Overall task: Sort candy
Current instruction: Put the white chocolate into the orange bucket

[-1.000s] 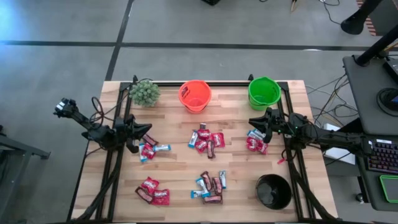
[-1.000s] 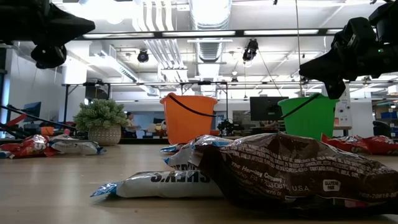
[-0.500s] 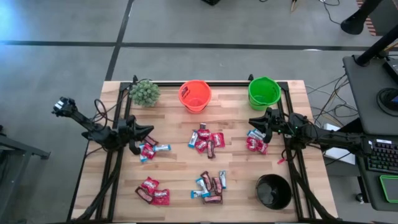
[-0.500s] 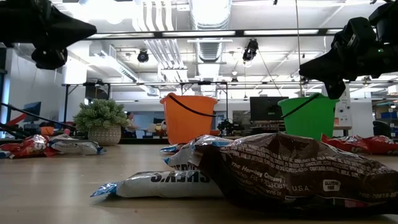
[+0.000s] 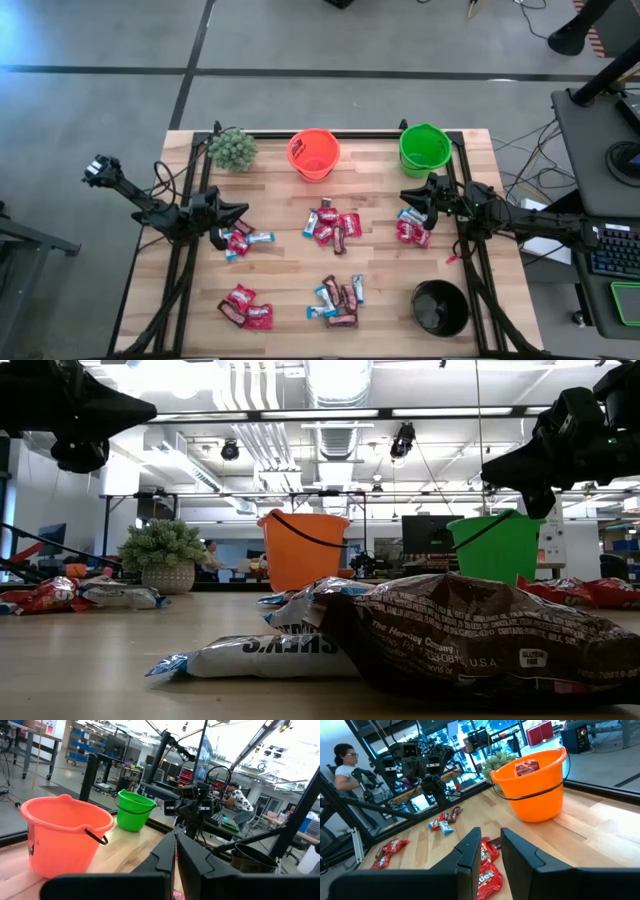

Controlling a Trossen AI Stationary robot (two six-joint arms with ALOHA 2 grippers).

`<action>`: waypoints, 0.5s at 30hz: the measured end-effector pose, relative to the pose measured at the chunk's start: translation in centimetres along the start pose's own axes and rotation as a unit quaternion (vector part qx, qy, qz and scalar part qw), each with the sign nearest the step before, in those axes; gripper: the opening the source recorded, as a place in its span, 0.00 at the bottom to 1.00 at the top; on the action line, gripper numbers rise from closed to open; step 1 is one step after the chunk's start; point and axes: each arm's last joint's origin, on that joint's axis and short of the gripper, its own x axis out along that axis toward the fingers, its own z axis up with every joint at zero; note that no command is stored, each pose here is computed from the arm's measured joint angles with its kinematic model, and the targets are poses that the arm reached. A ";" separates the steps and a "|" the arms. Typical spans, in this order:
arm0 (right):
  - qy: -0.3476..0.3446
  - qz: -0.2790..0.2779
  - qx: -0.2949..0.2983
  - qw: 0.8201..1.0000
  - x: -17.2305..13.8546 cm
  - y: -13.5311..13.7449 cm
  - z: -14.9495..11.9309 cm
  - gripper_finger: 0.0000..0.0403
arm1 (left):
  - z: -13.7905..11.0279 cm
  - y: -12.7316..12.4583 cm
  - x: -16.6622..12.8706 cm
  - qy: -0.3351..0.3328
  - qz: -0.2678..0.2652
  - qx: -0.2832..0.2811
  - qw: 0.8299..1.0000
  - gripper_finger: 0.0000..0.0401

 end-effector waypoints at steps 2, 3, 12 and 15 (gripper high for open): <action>0.000 0.000 0.000 1.000 0.0 0.0 0.0 0.16 | 0.0 0.0 0.0 0.000 0.000 0.000 1.000 0.00; 0.000 0.000 0.000 1.000 0.0 0.0 0.0 0.16 | 0.0 0.0 0.0 0.000 0.000 0.000 1.000 0.00; -0.001 0.000 0.004 1.000 0.0 0.0 0.0 0.16 | 0.0 0.0 0.0 0.000 0.000 0.000 1.000 0.00; 0.000 0.000 0.004 1.000 0.0 0.0 0.0 0.16 | 0.0 0.0 0.0 0.000 0.000 0.000 1.000 0.00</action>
